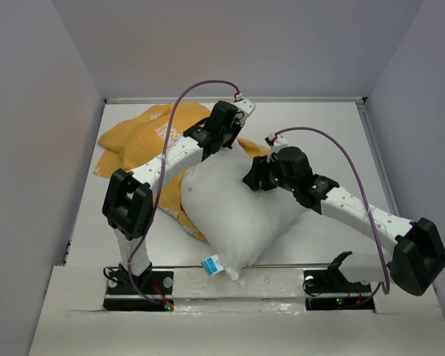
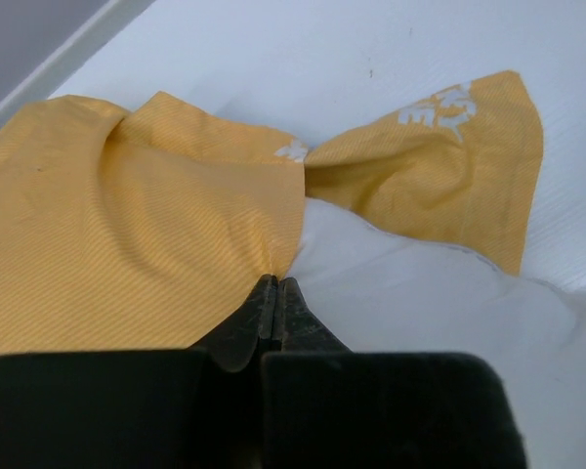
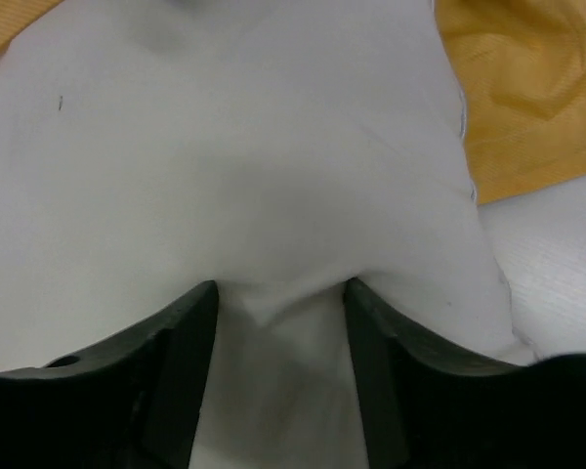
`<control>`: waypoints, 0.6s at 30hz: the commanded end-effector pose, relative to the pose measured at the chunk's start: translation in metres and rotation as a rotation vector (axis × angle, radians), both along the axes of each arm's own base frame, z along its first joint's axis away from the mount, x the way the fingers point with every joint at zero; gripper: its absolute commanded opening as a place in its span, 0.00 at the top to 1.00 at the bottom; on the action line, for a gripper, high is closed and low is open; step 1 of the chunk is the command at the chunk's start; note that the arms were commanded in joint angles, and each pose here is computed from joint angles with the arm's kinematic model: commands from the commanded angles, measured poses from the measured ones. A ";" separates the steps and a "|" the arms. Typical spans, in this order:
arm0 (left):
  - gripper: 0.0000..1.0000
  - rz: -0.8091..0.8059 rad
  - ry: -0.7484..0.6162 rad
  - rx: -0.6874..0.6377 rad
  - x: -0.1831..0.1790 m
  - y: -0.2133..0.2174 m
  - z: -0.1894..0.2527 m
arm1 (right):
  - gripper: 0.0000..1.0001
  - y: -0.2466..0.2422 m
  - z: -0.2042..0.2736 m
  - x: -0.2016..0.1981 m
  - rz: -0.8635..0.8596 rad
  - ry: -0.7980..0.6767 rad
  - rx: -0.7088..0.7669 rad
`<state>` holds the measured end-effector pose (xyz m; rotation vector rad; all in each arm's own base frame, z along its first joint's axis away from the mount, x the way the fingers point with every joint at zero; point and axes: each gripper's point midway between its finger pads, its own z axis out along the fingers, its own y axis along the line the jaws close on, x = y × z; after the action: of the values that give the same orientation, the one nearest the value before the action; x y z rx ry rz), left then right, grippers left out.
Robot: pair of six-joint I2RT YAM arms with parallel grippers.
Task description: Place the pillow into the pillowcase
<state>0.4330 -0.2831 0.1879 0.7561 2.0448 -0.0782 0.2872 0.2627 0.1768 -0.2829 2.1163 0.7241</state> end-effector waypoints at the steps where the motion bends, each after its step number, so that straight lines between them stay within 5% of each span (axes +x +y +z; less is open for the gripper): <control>1: 1.00 -0.006 -0.205 -0.247 -0.001 -0.013 0.115 | 0.30 0.015 0.041 0.024 0.042 -0.150 0.024; 5: 1.00 -0.028 -0.208 -0.308 -0.009 -0.017 0.128 | 0.12 0.036 0.051 0.047 0.105 -0.223 -0.009; 14: 1.00 -0.122 -0.138 -0.472 -0.035 -0.031 0.140 | 0.01 0.099 0.057 0.074 0.262 -0.292 0.152; 17: 1.00 -0.160 -0.119 -0.542 -0.048 -0.037 0.149 | 0.30 0.106 0.062 0.078 0.216 -0.343 0.306; 18: 1.00 -0.163 -0.105 -0.576 -0.055 -0.035 0.150 | 0.84 0.103 0.067 0.079 0.181 -0.354 0.361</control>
<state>0.4087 -0.2934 0.2429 0.6040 1.9871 -0.3697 0.3567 0.3494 0.1893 -0.5179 1.8899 0.8800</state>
